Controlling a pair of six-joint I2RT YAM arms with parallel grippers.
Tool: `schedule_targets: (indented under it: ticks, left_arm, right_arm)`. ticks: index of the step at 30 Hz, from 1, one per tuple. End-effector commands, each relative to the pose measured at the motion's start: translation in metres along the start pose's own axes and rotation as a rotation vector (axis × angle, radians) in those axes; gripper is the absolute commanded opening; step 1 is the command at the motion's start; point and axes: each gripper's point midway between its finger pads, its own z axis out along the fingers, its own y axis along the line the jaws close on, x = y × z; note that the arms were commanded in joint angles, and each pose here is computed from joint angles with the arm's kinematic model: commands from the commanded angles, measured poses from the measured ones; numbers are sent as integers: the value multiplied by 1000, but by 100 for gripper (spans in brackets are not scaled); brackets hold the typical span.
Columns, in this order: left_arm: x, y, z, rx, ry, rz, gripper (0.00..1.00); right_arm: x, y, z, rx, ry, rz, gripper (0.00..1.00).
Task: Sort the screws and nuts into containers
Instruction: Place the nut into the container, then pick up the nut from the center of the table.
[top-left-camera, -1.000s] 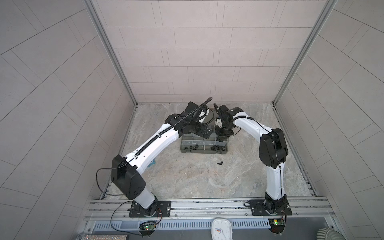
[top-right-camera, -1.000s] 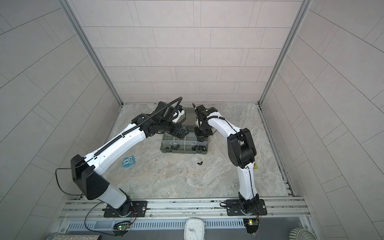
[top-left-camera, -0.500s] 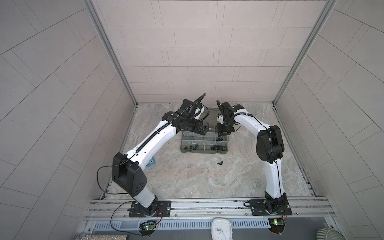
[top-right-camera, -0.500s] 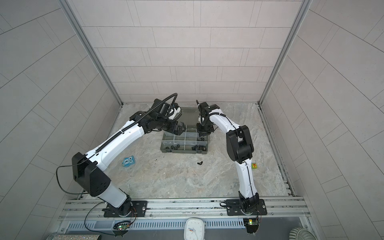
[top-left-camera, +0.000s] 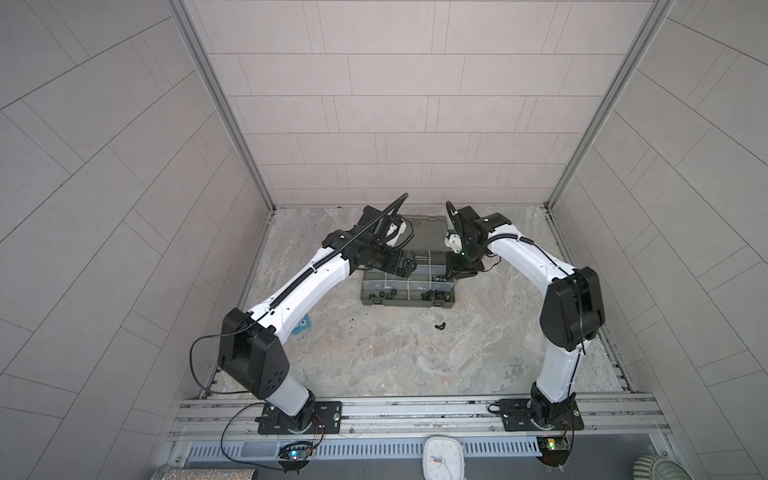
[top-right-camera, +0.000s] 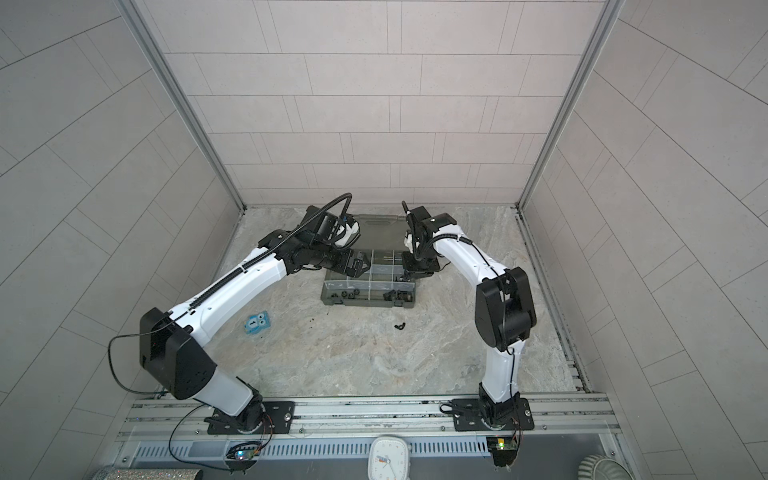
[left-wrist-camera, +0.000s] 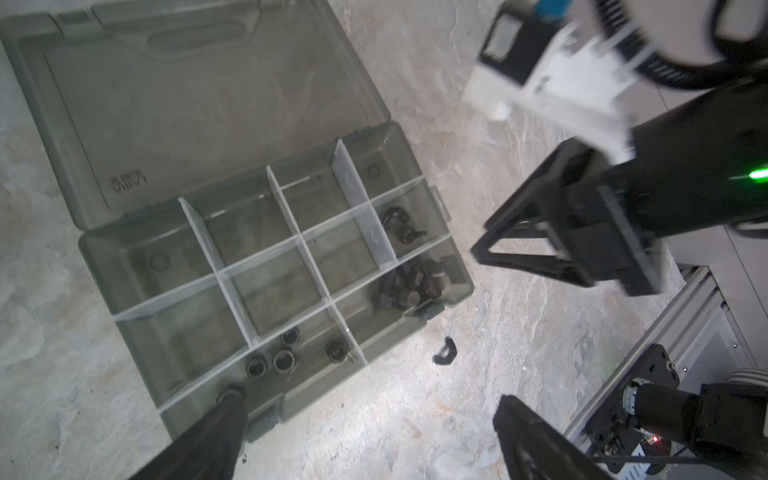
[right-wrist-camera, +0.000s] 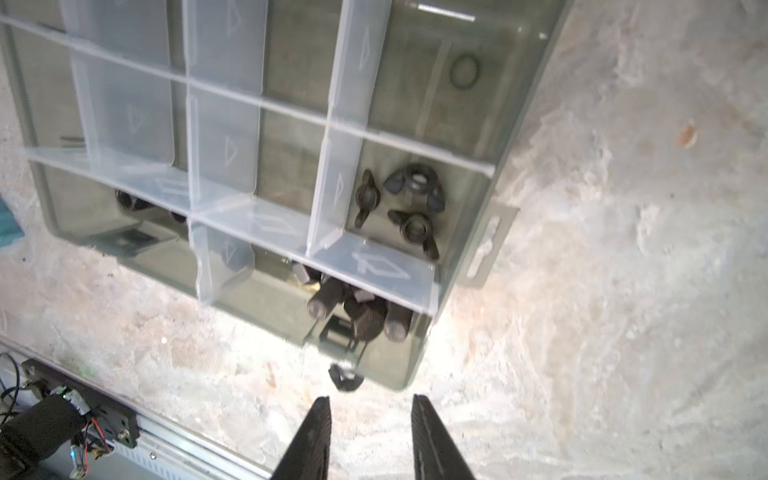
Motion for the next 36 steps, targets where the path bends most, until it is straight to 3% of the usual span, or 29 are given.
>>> schedule_targets:
  ticks: [1,11,21,36]
  left_arm:
    - [5,-5,-19,21,-48,-26,100]
    - [55,-5,-48,31,-81,-123,100]
    - [98,-5,-54,34,-68,-150,100]
    - [108,-8,-72,53,-132,-136,100]
  right_arm:
    - [36,-1,-2,19,45,-19,34]
    - [95,-6,27,31,82,156,52]
    - [96,-3,65,135,40,326,52]
    - [81,16,94,173,21,415,41]
